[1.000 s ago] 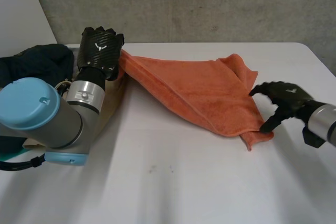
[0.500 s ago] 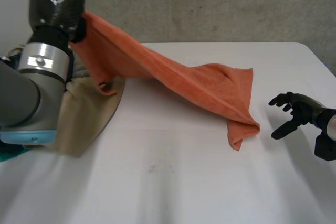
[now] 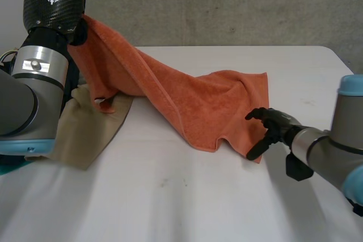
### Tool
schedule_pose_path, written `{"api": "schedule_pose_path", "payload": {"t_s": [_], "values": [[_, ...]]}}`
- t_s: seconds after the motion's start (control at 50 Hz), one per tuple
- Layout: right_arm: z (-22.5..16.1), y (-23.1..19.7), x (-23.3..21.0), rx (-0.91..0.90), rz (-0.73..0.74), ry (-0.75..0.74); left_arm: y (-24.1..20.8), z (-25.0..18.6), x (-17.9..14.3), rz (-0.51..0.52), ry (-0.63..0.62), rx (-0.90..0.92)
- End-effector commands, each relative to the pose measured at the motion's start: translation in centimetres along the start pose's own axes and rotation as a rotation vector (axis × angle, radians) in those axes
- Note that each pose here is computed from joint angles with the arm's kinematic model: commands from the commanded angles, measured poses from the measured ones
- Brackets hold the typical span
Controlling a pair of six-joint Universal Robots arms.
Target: Fold the laundry.
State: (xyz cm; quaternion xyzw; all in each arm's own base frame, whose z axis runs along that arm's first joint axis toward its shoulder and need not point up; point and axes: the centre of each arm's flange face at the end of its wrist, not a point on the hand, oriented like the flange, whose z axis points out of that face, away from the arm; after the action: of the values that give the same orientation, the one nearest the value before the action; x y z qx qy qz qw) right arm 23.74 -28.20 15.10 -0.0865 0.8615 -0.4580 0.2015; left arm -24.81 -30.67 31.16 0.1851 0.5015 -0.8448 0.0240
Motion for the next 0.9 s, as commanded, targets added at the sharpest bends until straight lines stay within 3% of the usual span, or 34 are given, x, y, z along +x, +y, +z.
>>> {"api": "schedule_pose_path", "payload": {"t_s": [0.02, 0.28, 0.5, 0.66, 0.72, 0.8, 0.82, 0.9], "values": [[1.6, 1.0, -1.3, 0.002, -0.035, 0.002, 0.0, 0.0, 0.0, -0.003, 0.001, -0.001], [2.5, 1.9, -3.8, 0.093, -0.15, 0.015, 0.0, 0.1, -0.2, -0.001, -0.004, 0.001], [5.4, 2.8, -3.9, 0.127, -0.238, 0.077, 0.2, 0.0, 0.0, -0.002, 0.0, -0.004], [5.2, 0.1, -3.0, 0.247, -0.313, 0.172, 0.3, -0.3, 0.0, -0.001, 0.006, -0.019], [3.7, -3.6, -0.7, 0.302, -0.373, 0.237, 0.5, -0.9, 0.1, 0.0, 0.022, -0.055], [0.3, -7.6, 2.0, 0.329, -0.583, 0.289, 0.6, -2.4, 0.3, 0.002, 0.059, -0.133], [-1.0, -8.5, 2.4, 0.316, -0.702, 0.293, 0.6, -2.8, 0.3, 0.003, 0.069, -0.152], [-4.3, -10.0, 2.9, 0.245, -0.939, 0.296, 1.2, -5.8, 0.9, 0.012, 0.145, -0.298]]}}
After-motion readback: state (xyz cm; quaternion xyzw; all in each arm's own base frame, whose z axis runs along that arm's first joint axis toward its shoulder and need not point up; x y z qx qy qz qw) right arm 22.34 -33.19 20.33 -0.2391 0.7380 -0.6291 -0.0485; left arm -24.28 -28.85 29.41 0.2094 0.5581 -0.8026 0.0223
